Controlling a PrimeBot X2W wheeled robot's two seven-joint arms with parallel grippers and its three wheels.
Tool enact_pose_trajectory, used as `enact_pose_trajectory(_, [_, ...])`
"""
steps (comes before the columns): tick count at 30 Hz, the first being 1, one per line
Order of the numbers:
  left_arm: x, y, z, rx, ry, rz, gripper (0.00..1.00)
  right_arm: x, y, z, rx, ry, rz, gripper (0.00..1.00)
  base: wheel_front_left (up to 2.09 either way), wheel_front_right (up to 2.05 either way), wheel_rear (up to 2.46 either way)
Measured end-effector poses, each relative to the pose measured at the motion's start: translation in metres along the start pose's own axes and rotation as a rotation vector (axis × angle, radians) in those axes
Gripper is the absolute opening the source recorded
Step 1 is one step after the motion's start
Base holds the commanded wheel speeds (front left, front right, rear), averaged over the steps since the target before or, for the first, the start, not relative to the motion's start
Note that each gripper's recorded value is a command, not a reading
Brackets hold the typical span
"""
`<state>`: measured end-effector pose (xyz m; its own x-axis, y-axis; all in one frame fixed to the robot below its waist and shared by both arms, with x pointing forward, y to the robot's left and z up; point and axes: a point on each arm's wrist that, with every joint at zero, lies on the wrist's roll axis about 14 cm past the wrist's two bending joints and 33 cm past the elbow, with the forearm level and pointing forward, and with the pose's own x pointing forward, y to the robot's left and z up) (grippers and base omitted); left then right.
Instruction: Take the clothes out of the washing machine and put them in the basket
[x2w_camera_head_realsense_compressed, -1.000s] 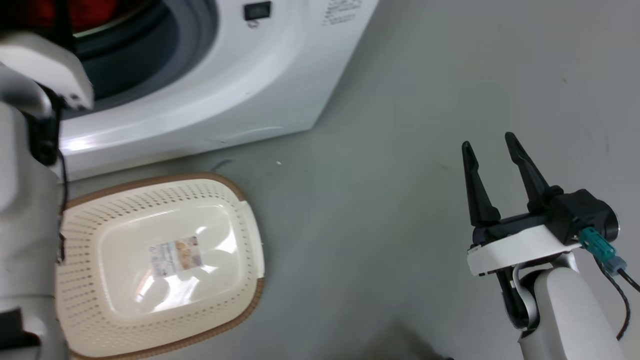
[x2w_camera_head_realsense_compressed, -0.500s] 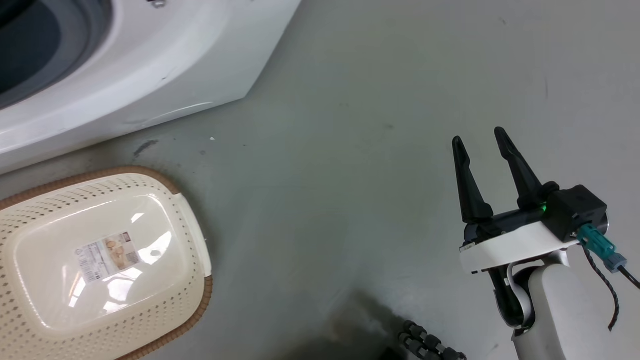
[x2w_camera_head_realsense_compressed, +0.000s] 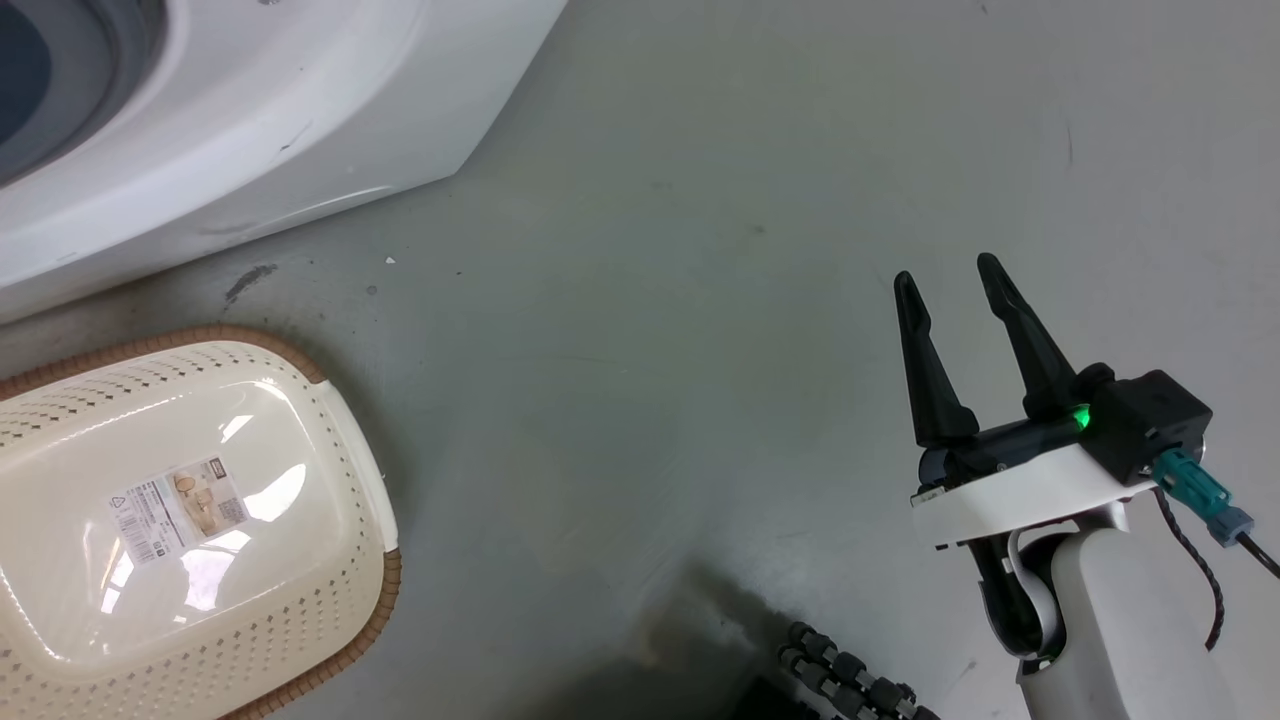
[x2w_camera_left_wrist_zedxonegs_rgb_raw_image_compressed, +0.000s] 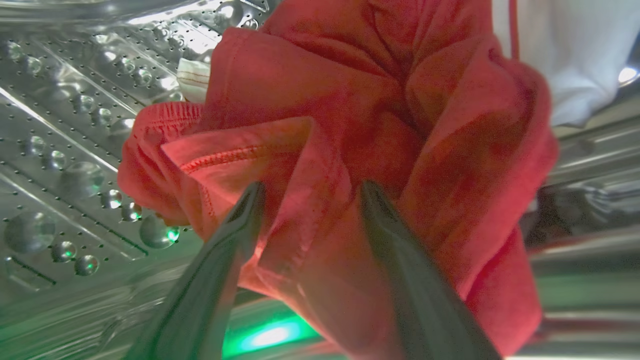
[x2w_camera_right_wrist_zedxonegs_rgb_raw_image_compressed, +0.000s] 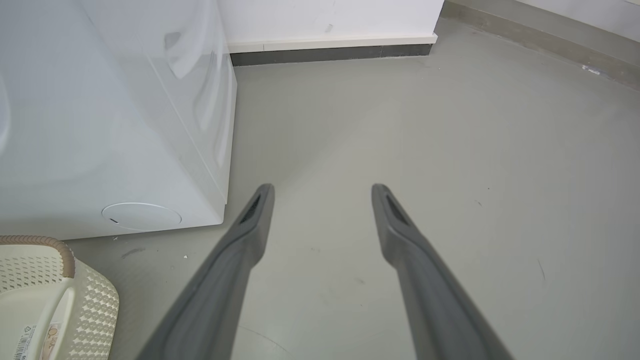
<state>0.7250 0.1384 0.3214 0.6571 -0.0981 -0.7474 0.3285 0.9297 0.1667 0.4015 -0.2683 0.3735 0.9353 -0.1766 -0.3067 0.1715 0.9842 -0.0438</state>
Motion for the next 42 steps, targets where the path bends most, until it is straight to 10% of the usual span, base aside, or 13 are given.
enact_pose_trajectory(2, [0.001,-0.001,-0.001,0.000,0.001,-0.002,1.00,0.000,0.000,-0.002,0.000,0.005,0.000,1.00,0.00,0.00,0.00])
enact_pose_trajectory(5, [0.003,-0.002,-0.001,0.000,-0.002,0.004,0.13,0.001,0.000,-0.003,0.001,0.010,-0.002,1.00,0.00,0.00,0.00])
enact_pose_trajectory(6, [0.004,-0.003,-0.002,0.002,0.000,0.004,0.00,0.001,-0.001,-0.004,0.000,0.011,-0.003,1.00,0.00,0.00,0.00])
enact_pose_trajectory(42, [-0.122,0.015,0.024,-0.190,-0.581,0.152,0.00,-0.026,0.004,0.051,-0.002,-0.148,0.024,1.00,0.00,0.00,0.00])
